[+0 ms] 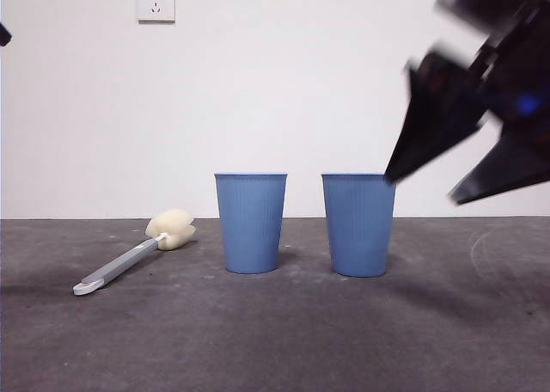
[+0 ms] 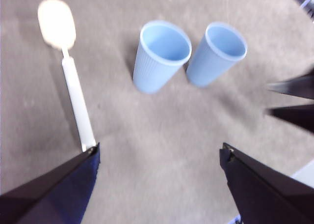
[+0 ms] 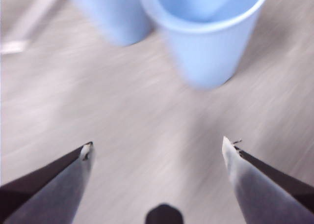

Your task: Pick up the cup brush,pick up the cup,insert the brush into the cup,clean the cup,put the cup brush back,put the cup back to the fixed position on the table

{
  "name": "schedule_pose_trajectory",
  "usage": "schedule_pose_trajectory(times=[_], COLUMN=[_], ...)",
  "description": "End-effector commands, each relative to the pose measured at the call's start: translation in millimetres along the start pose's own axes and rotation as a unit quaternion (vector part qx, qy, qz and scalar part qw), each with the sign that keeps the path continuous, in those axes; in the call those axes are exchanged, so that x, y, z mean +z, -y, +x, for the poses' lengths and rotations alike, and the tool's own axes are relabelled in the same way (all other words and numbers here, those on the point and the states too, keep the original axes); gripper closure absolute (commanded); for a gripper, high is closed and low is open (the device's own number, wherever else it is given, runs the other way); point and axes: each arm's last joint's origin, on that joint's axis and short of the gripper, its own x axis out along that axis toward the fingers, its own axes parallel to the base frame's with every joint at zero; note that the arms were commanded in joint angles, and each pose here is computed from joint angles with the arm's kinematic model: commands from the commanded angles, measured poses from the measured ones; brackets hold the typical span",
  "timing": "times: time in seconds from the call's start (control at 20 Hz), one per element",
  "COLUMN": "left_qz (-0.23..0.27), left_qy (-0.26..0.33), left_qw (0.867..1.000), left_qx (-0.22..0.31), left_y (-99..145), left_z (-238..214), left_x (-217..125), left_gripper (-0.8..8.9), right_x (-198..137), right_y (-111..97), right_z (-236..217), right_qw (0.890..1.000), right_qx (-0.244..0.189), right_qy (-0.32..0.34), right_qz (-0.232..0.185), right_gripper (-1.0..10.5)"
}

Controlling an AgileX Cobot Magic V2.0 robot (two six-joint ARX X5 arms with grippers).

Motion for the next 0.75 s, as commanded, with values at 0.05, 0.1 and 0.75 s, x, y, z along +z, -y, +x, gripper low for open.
schedule_pose_trajectory(times=[0.05,0.1,0.75], left_qz=[0.011,0.013,0.009], left_qy=[-0.02,-0.026,-0.075], left_qw=[1.0,1.0,0.996], left_qx=[0.001,0.001,-0.048], left_y=[-1.3,-1.5,0.2], left_z=[2.2,2.1,1.2], left_x=[-5.6,-6.8,-15.1], left_gripper=[4.06,4.06,4.85], right_x=[-9.8,-12.9,9.4], right_y=[-8.1,-11.5,-35.5], right_z=[-30.4,-44.5,-143.9], right_qw=[0.999,0.998,0.999], right_qx=[0.023,0.028,0.032], right_qy=[-0.028,-0.042,-0.011], right_qz=[0.031,0.031,0.011], right_gripper=[5.1,5.1,8.4])
